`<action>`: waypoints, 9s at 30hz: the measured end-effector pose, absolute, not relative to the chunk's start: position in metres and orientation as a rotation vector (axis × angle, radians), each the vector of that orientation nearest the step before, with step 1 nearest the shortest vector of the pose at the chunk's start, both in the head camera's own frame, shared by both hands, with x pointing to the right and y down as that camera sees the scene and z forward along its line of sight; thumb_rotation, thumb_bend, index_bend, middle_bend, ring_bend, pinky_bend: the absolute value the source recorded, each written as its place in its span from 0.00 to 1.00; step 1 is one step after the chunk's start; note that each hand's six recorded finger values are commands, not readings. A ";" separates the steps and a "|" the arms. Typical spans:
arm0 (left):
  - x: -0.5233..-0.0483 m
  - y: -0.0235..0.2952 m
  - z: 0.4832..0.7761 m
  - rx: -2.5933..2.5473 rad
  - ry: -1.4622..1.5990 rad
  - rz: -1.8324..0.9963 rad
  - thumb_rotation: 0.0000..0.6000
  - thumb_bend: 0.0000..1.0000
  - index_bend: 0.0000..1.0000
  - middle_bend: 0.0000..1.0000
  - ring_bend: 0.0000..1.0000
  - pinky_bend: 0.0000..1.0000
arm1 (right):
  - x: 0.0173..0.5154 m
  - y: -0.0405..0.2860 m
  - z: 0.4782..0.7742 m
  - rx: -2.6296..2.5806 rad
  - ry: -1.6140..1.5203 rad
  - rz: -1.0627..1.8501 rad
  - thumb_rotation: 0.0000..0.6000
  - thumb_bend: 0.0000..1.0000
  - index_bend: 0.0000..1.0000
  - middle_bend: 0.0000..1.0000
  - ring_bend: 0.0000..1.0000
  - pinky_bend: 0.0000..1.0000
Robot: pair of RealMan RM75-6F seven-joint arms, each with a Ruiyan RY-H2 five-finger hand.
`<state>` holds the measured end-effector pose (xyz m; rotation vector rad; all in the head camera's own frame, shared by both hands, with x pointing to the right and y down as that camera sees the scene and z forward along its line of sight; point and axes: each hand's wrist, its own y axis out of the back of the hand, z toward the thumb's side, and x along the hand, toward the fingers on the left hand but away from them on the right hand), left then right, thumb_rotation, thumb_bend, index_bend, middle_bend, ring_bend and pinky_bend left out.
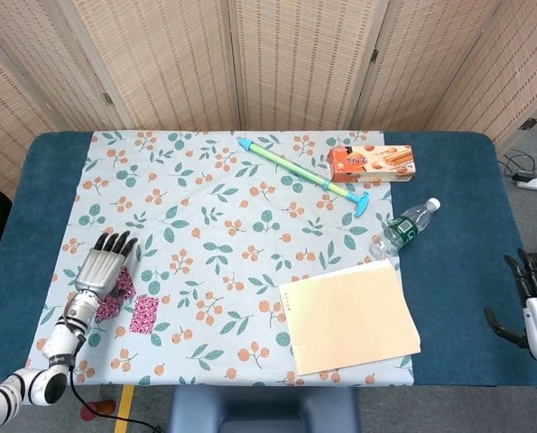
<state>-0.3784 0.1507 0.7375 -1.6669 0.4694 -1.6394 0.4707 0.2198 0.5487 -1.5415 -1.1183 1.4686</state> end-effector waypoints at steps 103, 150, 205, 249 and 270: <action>-0.369 0.205 0.675 -1.894 0.470 -1.586 1.00 0.13 0.12 0.00 0.00 0.00 | 0.468 0.221 0.547 -1.558 -1.122 1.433 0.83 0.36 0.00 0.00 0.00 0.00; -0.343 0.228 0.706 -1.989 0.396 -1.651 1.00 0.16 0.24 0.00 0.00 0.00 | 0.480 0.227 0.557 -1.579 -1.141 1.455 0.83 0.36 0.00 0.00 0.00 0.00; -0.398 0.208 0.684 -1.913 0.638 -1.773 1.00 0.23 0.32 0.00 0.00 0.00 | 0.483 0.223 0.550 -1.559 -1.145 1.443 0.83 0.36 0.00 0.00 0.00 0.00; -0.431 0.226 0.694 -1.848 0.763 -2.024 1.00 0.23 0.24 0.00 0.00 0.00 | 0.487 0.221 0.551 -1.557 -1.149 1.451 0.84 0.36 0.00 0.00 0.00 0.00; -0.406 0.198 0.685 -1.859 0.829 -1.879 1.00 0.22 0.22 0.00 0.00 0.00 | 0.488 0.220 0.551 -1.558 -1.150 1.446 0.83 0.36 0.00 0.00 0.00 0.00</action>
